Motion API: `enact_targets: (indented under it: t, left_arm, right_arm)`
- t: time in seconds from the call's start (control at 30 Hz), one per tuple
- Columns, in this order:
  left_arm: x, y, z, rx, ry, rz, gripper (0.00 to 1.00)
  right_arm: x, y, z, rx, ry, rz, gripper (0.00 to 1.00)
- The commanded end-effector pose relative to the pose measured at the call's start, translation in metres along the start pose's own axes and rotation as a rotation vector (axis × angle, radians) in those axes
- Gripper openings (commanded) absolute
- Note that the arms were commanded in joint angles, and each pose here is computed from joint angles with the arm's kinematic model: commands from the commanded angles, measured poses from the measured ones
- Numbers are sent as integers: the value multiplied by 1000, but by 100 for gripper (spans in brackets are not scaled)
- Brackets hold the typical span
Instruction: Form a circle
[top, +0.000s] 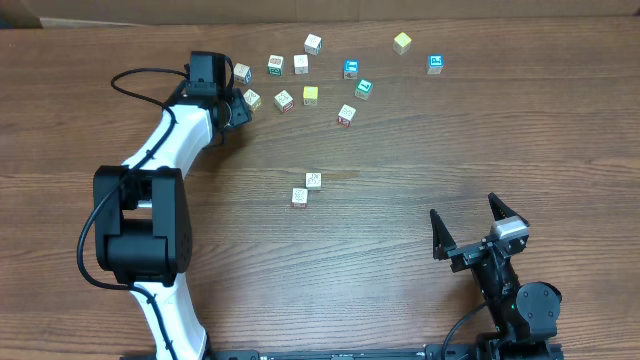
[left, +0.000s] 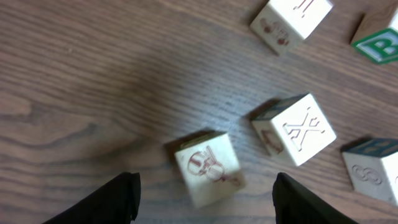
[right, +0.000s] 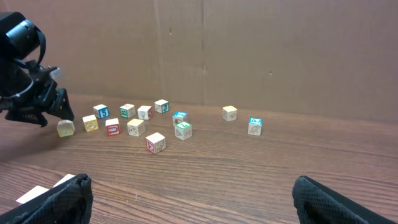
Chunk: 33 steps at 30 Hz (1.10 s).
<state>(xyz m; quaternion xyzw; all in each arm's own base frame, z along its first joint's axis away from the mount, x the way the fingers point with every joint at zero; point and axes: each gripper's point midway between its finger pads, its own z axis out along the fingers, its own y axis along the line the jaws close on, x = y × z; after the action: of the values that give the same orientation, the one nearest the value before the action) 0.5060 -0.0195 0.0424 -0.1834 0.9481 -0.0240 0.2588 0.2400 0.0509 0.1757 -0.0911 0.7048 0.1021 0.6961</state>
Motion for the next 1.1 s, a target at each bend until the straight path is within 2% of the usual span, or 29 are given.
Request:
enact_targets:
  t: [0.0,0.13,0.17,0.2,0.23,0.4,0.6,0.73,0.87,1.07]
  left_arm:
    - [-54,7,-42,22,-100,-50,69]
    - [-82,34,-71,-5,-129,-105,82]
    - [-86,43,-75,-15,-129,-119,87]
    - [-88,50,-77,-25,-127,-132,98]
    - [-89,58,-77,-35,-124,-143,100]
    - [-86,90,-75,-78,-95,-191,100]
    - [-87,96,-75,-85,-96,-202,100]
    - [-87,96,-75,-84,-96,-201,100]
    - [-87,96,-75,-85,-96,-201,100]
    - [-87,95,-75,-84,-96,-200,99]
  right_arm:
    - [2,0,0,1,-4,5,100]
    - [1,1,0,-7,-5,4,100]
    - [1,1,0,-7,-5,5,100]
    - [-2,1,0,-6,-21,1,100]
    - [-9,2,0,-10,-47,-5,100]
    - [-20,24,-3,-141,-91,-6,100]
    - [-33,24,-4,-139,-66,134,100]
    - [-68,14,-1,-83,-69,136,100]
    - [-112,9,17,-68,-8,153,100]
    - [-181,-2,74,-48,236,215,100]
